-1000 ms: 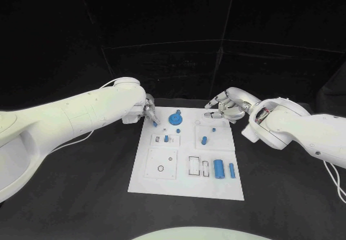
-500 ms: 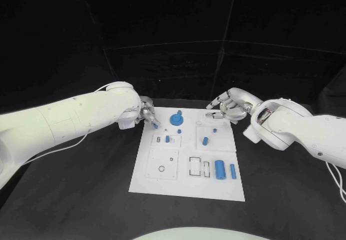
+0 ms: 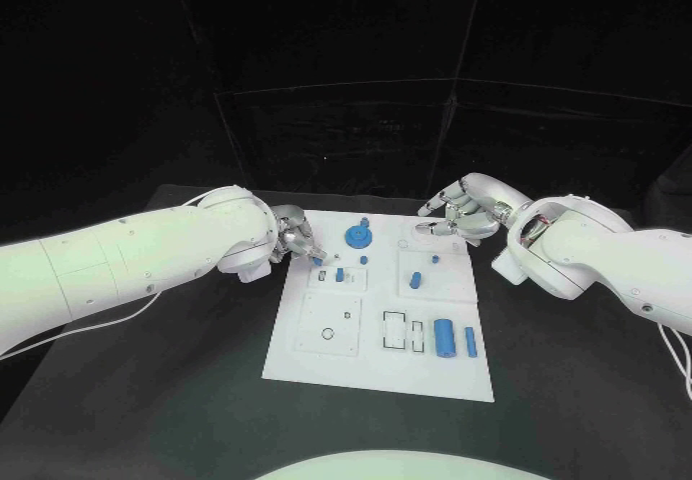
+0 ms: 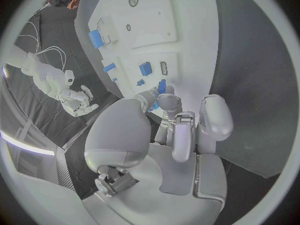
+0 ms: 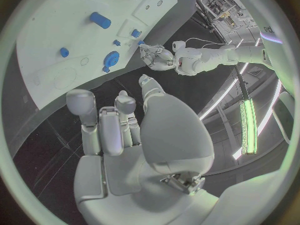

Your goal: Assemble the parts on the task board

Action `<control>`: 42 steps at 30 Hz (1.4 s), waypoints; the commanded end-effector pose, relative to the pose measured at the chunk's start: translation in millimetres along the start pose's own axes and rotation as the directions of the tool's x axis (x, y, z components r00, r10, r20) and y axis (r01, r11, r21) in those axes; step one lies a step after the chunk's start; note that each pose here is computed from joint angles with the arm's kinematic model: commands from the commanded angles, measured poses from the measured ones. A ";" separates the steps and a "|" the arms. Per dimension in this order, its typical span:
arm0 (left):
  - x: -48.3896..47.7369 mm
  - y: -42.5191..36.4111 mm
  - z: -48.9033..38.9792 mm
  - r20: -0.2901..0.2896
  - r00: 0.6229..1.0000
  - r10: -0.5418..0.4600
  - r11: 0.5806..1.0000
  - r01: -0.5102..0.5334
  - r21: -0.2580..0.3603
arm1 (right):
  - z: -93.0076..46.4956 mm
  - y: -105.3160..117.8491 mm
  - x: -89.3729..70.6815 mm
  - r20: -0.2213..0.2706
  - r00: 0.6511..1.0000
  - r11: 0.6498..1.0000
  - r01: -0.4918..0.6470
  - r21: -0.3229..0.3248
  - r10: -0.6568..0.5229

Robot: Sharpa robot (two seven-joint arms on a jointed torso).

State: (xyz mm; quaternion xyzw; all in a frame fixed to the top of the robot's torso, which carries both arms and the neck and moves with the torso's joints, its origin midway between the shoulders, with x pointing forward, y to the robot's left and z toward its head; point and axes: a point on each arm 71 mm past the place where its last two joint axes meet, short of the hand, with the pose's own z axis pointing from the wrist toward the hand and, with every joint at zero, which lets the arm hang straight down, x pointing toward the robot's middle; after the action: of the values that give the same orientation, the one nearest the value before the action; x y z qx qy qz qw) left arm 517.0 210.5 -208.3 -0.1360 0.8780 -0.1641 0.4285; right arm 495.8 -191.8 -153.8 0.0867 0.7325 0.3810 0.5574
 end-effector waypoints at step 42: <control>23.7 0.9 -4.7 -0.012 0.997 0.078 0.997 -0.078 0.019 | 1.0 -0.3 0.0 -0.015 1.000 1.000 -0.011 0.000 0.011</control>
State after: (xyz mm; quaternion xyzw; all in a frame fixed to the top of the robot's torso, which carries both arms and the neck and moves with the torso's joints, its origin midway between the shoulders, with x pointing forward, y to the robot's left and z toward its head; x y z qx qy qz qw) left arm 500.4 204.0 -221.1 -0.1080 0.8755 -0.1650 0.4412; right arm 496.8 -192.6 -155.0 0.0901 0.7356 0.3815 0.5525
